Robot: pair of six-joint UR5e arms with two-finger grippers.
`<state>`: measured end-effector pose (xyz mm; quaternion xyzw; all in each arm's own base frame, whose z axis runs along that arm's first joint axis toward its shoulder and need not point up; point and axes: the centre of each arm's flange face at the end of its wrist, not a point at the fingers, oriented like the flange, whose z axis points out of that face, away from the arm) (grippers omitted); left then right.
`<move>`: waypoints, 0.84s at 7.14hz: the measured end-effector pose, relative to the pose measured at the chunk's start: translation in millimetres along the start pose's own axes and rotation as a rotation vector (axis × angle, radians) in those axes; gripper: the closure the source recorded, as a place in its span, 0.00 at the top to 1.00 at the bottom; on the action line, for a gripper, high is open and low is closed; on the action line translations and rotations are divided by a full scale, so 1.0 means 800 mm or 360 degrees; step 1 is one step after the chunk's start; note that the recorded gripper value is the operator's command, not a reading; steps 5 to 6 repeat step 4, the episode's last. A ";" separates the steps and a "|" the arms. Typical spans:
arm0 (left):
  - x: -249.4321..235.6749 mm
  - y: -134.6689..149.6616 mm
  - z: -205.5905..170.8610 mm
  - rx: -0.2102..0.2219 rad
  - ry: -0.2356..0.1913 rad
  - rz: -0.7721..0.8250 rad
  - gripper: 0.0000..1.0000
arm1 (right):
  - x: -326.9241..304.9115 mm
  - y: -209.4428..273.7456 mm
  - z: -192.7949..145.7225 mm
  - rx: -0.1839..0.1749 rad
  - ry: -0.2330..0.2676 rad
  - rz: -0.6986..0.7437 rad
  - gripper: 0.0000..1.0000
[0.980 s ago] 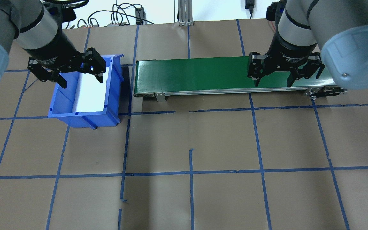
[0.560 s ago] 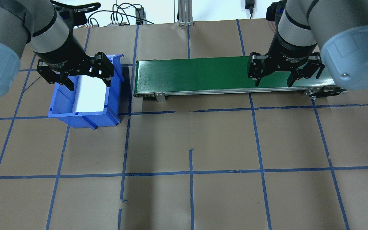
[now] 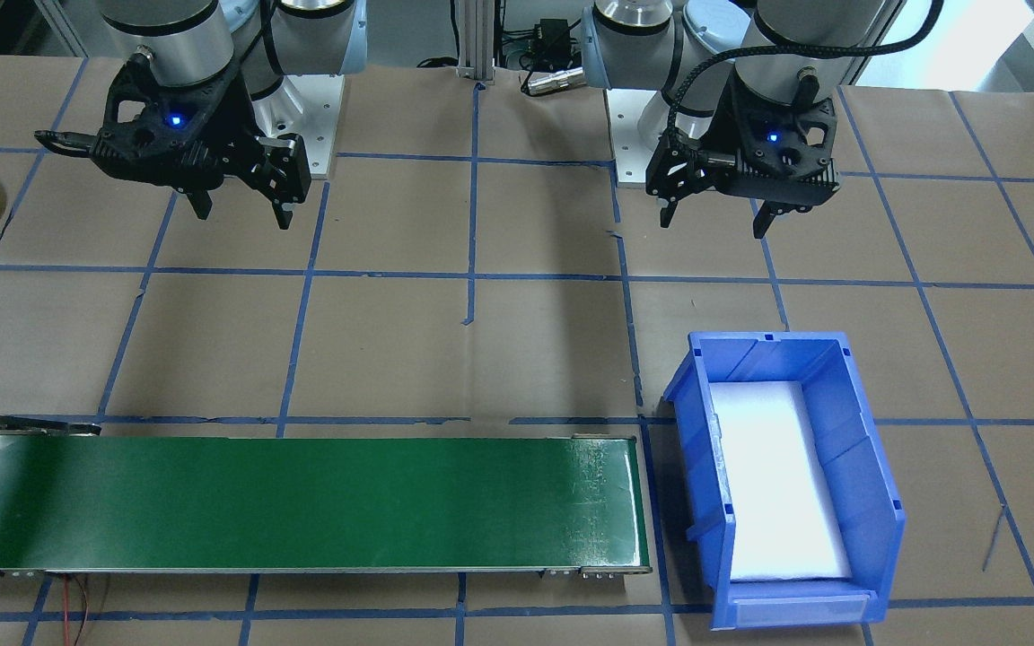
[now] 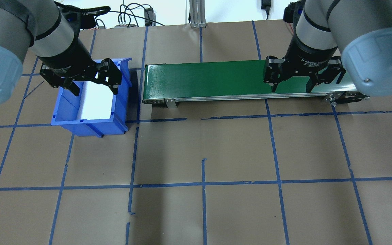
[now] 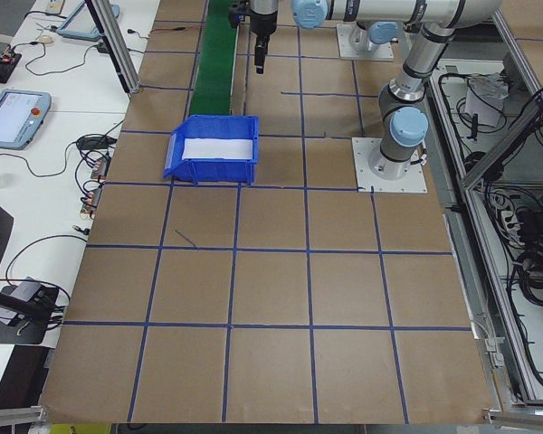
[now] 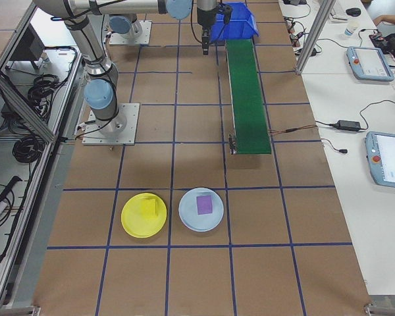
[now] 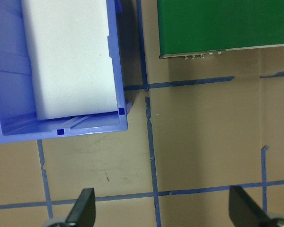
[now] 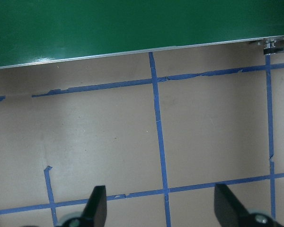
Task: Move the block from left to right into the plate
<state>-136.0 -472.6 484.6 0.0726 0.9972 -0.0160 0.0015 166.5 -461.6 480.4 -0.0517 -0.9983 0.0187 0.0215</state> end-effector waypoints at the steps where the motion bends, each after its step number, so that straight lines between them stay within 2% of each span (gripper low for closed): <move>1: -0.002 0.000 0.000 0.0000 0.0000 0.0021 1.00 | 0.000 0.000 0.001 -0.0001 0.0002 0.0001 0.83; 6: -0.004 -0.001 0.000 0.0001 0.0002 0.0027 1.00 | 0.001 0.000 0.001 -0.0001 0.0007 0.0005 0.83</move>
